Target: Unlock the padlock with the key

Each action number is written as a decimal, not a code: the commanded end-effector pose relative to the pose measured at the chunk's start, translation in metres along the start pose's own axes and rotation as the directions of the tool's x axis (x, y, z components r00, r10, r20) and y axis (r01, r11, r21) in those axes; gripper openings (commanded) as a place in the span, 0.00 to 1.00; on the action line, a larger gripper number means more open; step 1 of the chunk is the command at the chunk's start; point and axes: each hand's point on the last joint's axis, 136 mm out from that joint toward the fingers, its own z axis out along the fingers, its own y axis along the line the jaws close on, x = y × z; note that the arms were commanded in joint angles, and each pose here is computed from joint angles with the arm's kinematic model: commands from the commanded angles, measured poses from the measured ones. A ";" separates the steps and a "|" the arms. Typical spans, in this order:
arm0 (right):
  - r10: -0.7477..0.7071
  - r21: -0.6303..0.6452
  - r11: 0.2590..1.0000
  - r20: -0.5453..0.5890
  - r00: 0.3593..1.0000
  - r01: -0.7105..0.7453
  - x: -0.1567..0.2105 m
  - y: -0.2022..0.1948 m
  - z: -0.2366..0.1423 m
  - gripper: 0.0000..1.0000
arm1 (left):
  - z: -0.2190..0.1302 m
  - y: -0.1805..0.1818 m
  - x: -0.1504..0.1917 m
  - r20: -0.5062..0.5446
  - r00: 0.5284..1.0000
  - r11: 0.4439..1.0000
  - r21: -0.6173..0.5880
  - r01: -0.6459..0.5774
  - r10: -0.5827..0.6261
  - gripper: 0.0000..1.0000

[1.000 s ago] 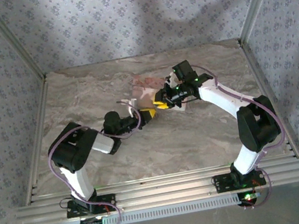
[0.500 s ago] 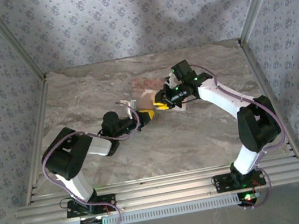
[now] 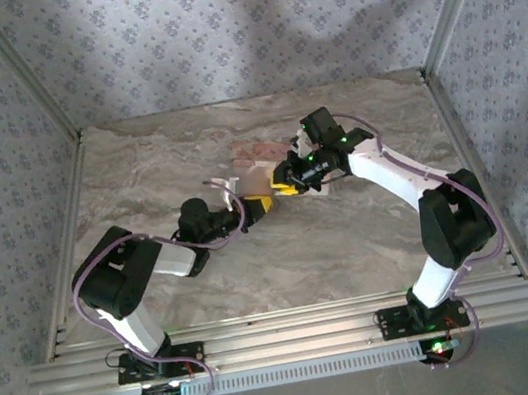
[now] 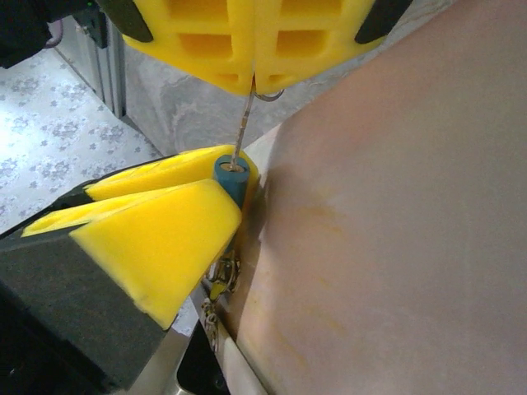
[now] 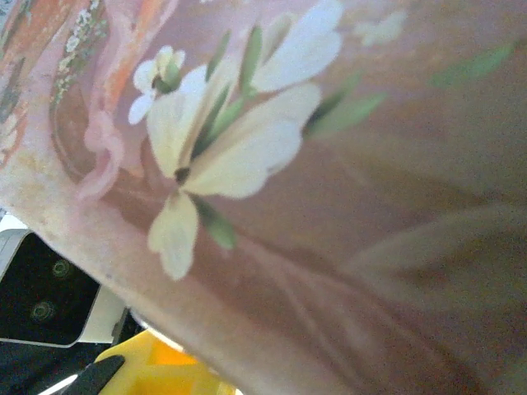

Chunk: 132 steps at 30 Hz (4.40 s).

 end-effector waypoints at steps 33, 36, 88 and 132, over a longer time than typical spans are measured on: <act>-0.042 -0.042 0.998 0.022 0.999 0.043 -0.004 0.020 -0.001 0.00 | -0.015 -0.001 -0.021 0.106 0.994 1.000 0.002 -0.019 0.019 0.00; -0.039 -0.047 0.998 0.035 0.999 0.041 -0.007 0.022 -0.001 0.00 | -0.015 0.000 -0.015 0.099 0.995 1.000 -0.002 -0.009 0.009 0.00; -0.159 0.208 0.969 0.134 0.978 0.130 -0.022 -0.074 0.045 0.00 | -0.034 0.015 0.001 0.104 0.994 0.984 -0.172 0.042 -0.024 0.00; 0.144 -0.209 0.970 0.071 0.987 -0.126 -0.010 0.045 -0.034 0.00 | -0.012 -0.043 -0.051 0.224 0.966 0.989 0.046 -0.144 0.130 0.00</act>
